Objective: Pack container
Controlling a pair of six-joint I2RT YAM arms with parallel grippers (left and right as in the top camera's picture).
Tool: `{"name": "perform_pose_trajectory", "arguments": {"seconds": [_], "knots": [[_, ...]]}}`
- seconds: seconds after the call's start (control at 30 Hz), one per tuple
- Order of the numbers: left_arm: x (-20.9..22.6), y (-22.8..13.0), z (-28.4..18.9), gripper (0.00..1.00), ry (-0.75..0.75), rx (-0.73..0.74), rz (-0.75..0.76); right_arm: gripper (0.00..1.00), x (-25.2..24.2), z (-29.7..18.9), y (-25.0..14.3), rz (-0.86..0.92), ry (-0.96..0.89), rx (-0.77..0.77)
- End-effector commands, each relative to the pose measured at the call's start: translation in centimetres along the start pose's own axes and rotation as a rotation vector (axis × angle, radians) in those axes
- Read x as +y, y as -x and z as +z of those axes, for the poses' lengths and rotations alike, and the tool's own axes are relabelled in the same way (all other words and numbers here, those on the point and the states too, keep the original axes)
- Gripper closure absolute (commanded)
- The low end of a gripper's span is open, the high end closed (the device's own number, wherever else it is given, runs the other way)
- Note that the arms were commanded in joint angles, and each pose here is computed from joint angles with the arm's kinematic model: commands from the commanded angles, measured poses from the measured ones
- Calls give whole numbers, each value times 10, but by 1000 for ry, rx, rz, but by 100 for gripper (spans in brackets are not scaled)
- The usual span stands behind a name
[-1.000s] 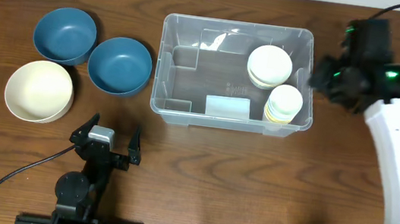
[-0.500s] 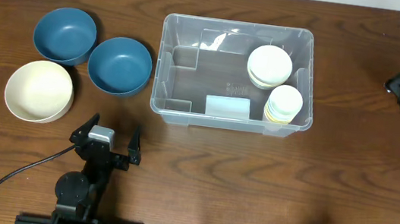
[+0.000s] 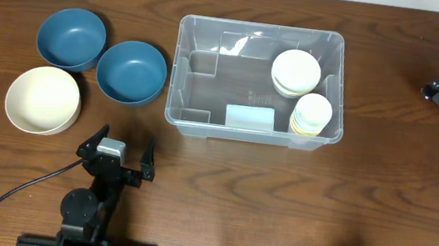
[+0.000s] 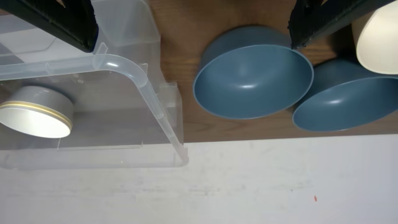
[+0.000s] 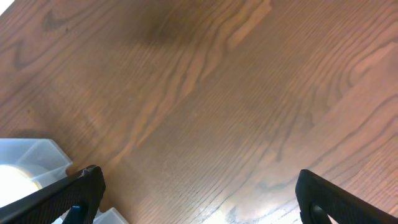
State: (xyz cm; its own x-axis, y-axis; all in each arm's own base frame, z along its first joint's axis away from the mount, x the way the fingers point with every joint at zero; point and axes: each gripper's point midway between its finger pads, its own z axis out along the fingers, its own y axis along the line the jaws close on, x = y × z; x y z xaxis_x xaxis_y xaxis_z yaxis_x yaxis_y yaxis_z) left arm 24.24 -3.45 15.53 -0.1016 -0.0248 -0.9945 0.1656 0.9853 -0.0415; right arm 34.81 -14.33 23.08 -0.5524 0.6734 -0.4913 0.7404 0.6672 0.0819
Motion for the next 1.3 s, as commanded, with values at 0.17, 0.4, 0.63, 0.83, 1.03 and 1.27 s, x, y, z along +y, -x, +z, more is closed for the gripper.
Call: {"name": "perform_pose_trajectory", "arguments": {"seconds": [0.17,0.4,0.63,0.83,1.03,1.27], "knots": [[-1,-16,1,2,-9,46,12,1,-5,-2,7,-6,-27,-25],[-52,-14,-7,2,-303,97,-343,1,-5,-2,7,-6,-27,-25],[-100,-18,-31,2,-597,228,-509,1,-5,-2,6,-6,-27,-25],[-90,-11,-24,2,-522,223,-553,1,-5,-2,6,-6,-27,-25],[-79,17,-17,2,-443,210,-557,1,-5,-2,6,-6,-27,-25],[-69,90,1,2,-348,279,-476,1,-5,-2,7,-6,-27,-26]]}}
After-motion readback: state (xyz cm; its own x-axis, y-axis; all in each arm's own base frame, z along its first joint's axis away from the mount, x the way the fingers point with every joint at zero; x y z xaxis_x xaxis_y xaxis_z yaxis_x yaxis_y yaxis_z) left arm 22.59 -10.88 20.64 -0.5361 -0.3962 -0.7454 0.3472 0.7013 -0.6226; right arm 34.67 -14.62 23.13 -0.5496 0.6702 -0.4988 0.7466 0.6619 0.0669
